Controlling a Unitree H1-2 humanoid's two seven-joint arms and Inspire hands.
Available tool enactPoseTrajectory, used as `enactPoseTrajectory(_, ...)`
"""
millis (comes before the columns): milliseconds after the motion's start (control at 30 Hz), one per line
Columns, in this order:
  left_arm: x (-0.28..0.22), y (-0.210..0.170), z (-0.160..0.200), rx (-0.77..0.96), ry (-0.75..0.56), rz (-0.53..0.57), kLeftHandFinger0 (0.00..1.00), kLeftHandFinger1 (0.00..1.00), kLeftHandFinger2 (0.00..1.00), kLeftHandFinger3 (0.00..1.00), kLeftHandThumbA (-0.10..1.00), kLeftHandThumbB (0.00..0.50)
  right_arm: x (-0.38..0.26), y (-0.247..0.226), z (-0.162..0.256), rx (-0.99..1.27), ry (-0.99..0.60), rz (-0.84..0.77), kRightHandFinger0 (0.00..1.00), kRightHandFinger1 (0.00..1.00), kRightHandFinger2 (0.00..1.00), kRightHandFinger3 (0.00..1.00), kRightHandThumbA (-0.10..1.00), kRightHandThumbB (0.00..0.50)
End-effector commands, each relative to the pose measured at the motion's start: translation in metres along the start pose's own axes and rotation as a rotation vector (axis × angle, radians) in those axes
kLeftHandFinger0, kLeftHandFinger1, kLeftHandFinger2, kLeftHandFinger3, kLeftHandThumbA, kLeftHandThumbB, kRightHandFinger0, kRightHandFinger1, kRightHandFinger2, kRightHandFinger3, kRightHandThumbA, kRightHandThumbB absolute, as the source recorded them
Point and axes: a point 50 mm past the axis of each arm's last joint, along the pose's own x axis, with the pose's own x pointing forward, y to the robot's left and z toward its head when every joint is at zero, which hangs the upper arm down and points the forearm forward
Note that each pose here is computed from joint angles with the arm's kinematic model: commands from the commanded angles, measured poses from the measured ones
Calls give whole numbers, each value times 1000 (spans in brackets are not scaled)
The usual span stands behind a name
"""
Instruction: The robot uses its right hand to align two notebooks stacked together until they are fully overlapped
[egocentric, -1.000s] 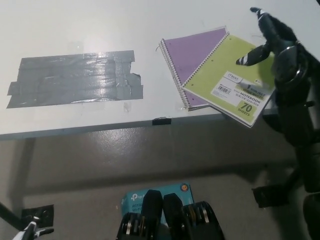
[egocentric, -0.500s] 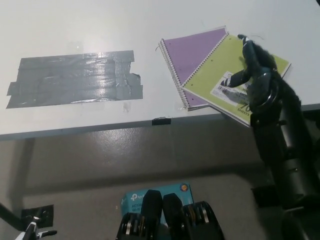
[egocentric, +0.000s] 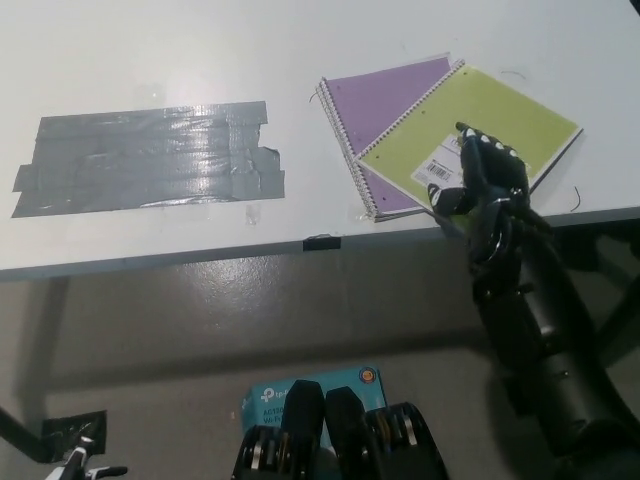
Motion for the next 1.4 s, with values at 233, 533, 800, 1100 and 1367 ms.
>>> enactPoseTrajectory(233,-1,-2,5,-28,-40,22,488,611,799,1000,1000,500,-9,22,-14,-215,-20,51,1000,1000,1000,1000,1000,369)
enactPoseTrajectory(533,0,-2,10,-72,-110,32,459,564,758,1000,1000,500,-8,41,-42,-253,26,286,1000,1000,1000,1000,1000,495)
enactPoseTrajectory(800,1,-3,9,-94,-138,7,459,542,700,1000,1000,500,-24,63,-68,-298,-42,466,1000,1000,1000,1000,1000,500)
enactPoseTrajectory(1100,4,-5,11,-64,-137,-6,504,567,688,1000,1000,500,-40,82,-59,-368,-271,480,1000,1000,1000,1000,1000,500)
enactPoseTrajectory(1367,2,-4,7,-57,-142,-11,450,556,691,1000,1000,500,-46,79,-55,-654,-516,430,1000,1000,1000,1000,1000,488)
